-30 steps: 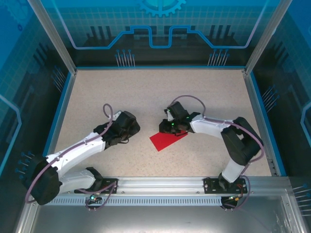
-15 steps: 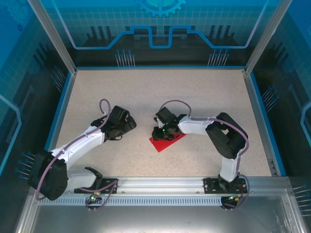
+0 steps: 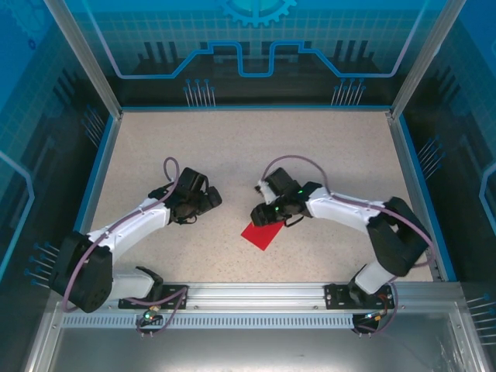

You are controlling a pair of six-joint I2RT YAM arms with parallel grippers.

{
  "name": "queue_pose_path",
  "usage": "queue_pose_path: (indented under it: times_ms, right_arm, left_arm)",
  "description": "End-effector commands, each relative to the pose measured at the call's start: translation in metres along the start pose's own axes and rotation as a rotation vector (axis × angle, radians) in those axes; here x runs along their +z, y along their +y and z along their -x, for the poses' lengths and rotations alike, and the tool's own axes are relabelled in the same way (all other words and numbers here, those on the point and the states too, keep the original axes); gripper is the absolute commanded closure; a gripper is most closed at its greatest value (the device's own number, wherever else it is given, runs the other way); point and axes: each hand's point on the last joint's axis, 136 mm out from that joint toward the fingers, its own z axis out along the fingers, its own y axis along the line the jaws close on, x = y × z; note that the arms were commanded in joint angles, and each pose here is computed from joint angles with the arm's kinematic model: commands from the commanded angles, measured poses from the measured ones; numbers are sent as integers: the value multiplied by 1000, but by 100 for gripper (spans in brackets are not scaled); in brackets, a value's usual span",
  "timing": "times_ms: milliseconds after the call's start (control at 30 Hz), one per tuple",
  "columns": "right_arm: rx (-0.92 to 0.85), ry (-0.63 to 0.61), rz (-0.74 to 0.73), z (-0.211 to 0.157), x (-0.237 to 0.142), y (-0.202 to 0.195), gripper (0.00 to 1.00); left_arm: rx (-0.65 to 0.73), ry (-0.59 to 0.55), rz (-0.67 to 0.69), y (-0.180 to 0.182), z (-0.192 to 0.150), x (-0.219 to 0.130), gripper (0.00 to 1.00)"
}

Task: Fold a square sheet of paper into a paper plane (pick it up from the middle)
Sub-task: Rotate the square sheet of paper at the center of the table.

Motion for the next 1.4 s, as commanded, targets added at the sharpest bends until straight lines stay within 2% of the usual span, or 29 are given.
queue_pose_path:
  times_ms: [0,133,533,800,1000,1133,1233,1367]
  right_arm:
    - [240,-62,-177,5,-12,-61,53]
    - [338,-50,-230,6,-11,-88,52]
    - [423,43,-291,5,27,-107,56]
    - [319,85,-156,33,63,-84,60]
    - [248,16,-128,59,36,-55,63]
    - [209,39,-97,44,26,-33,63]
    - [225,79,-92,24,30,-31,64]
    - [297,107,-75,10,41,-41,64]
  left_arm:
    - [12,28,-71,-14,-1,0,1]
    - [19,54,-99,-18,-6,0,1]
    - [42,138,-191,-32,-22,3,1]
    - [25,216,-268,-42,-38,4,1]
    - [-20,309,-334,-51,-63,5,1]
    - [-33,355,-361,-59,-83,6,1]
    - [-44,399,-402,-71,-101,7,1]
    - [-68,442,-427,-81,-118,10,11]
